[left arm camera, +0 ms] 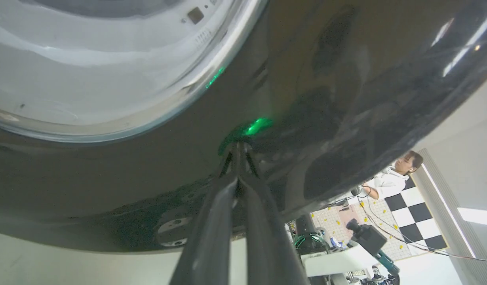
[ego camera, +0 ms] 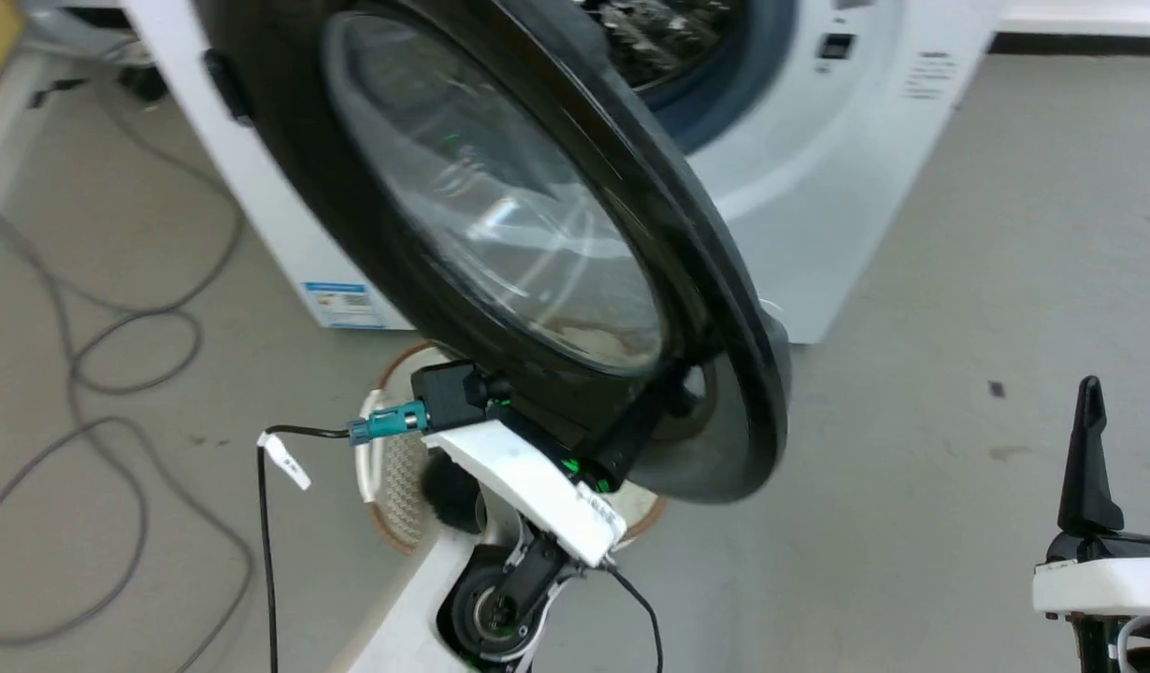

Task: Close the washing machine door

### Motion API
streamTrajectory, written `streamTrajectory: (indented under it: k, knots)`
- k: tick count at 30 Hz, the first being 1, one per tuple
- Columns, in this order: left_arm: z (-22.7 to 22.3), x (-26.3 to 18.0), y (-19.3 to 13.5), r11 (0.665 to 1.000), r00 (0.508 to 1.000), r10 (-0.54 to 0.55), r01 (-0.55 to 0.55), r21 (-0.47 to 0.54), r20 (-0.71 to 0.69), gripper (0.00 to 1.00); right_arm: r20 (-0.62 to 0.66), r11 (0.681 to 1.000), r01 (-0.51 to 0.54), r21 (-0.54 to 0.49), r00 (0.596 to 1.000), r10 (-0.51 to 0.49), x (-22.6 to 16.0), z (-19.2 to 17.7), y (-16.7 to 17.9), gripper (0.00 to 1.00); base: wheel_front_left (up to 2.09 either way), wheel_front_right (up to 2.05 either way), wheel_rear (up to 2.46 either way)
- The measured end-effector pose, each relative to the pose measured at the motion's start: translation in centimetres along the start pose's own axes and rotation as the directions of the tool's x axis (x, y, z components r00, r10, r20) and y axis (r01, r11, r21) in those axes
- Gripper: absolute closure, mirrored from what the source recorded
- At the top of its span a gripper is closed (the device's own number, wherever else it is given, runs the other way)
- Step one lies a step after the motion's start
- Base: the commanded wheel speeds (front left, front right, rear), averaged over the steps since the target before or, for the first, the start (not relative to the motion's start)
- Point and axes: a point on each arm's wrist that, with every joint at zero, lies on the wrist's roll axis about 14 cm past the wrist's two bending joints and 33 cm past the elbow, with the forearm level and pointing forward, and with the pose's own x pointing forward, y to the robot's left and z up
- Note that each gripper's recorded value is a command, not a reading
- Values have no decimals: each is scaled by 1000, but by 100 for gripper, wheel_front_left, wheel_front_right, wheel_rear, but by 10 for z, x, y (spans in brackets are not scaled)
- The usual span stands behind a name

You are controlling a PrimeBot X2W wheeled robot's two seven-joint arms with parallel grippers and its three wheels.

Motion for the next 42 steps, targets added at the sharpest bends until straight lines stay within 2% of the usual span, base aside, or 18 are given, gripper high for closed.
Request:
streamTrajectory:
  k: [7, 12, 15, 17, 20, 23, 26, 28, 29, 34, 36, 37, 39, 42]
  knots:
    - [-26, 23, -12, 999, 997, -49, 48, -18, -63, 100, 0, 999, 54, -9, 999, -54, -10, 3, -20, 0, 0, 0, 0]
    - [-25, 19, -11, 999, 998, -49, 49, 0, -50, 100, 1, 999, 53, -5, 999, -53, -11, 4, -19, 0, 0, 0, 0]
    - [-11, 12, -2, 996, 1000, -26, 26, 90, -1, 100, 8, 999, 45, 13, 999, -45, -10, 6, -16, 0, 0, 0, 0]
    - [0, 5, 12, 972, 999, 4, -12, 233, 35, 100, 16, 999, 39, 21, 999, -39, -10, 9, -13, 0, 0, 0, 0]
    - [27, -5, 30, 867, 992, 62, -107, 487, 108, 100, 26, 999, 34, 33, 999, -35, -10, 12, -11, 0, 0, 0, 0]
    - [54, -10, 28, 761, 975, 84, -196, 619, 205, 100, 31, 999, 26, 45, 999, -27, -10, 14, -8, 0, 0, 0, 0]
    - [101, -17, 2, 680, 929, 24, -286, 675, 370, 100, 37, 999, 22, 49, 999, -24, -9, 15, -6, 0, 0, 0, 0]
    - [127, -28, -12, 570, 891, -20, -362, 738, 453, 100, 42, 999, 21, 50, 999, -23, -8, 17, -6, 0, 0, 0, 0]
    - [137, -36, -17, 527, 869, -35, -404, 748, 494, 100, 44, 998, 21, 51, 999, -24, -8, 17, -6, 0, 0, 0, 0]
    - [166, -78, -23, 414, 764, -54, -569, 710, 643, 99, 68, 999, 14, 53, 998, -17, -5, 25, -3, 0, 0, 0, 0]
    - [174, -95, -20, 379, 726, -45, -623, 684, 687, 52, 83, 998, 10, 56, 996, -15, -4, 30, -2, 0, 0, 0, 0]
    - [176, -103, -17, 359, 710, -36, -647, 673, 703, 0, 93, 998, 5, 61, 996, -11, -3, 33, -1, 0, 0, 0, 0]
    - [177, -117, -10, 301, 691, -22, -685, 664, 723, 0, 119, 998, -17, 61, 993, 10, -2, 41, 6, 0, 0, 0, 0]
    - [167, -135, 4, 251, 685, 22, -709, 660, 728, 0, 164, 995, -81, 62, 984, 70, 1, 55, 27, 0, 0, 0, 0]
